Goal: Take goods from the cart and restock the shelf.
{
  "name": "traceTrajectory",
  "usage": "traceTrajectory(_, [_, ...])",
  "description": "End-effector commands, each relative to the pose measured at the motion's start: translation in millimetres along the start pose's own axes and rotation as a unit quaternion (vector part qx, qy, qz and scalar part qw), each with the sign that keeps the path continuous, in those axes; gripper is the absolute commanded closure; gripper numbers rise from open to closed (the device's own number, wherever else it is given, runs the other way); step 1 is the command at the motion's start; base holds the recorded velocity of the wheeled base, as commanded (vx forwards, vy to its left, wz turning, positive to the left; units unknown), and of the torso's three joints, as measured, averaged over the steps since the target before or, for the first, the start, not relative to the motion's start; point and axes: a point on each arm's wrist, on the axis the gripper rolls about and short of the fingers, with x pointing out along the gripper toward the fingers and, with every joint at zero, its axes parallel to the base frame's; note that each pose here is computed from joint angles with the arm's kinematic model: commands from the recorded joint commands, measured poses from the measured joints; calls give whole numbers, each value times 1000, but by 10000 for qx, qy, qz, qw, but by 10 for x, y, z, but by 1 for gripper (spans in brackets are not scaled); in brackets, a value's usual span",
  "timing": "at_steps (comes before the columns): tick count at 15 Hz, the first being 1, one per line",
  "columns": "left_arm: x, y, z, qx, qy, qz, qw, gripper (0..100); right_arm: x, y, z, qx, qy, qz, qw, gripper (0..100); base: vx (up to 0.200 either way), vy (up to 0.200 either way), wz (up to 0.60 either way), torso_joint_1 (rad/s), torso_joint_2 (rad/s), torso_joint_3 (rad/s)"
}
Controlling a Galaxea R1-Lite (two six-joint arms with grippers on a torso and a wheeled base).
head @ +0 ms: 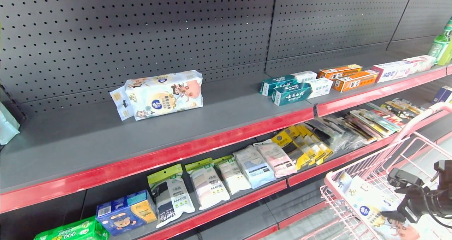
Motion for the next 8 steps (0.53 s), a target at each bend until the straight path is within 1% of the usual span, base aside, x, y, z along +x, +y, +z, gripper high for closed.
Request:
traceTrajectory(1, [-1,0,4,-1,-3,0,10000,0,125,0,-17,-8,30,108,9999,0,0,0,0,0,0,0])
traceTrajectory(8, [1,0,0,-2,4,0,10000,0,261,105,59,-132,59,397,9991,0,0,0,0,0,0,0])
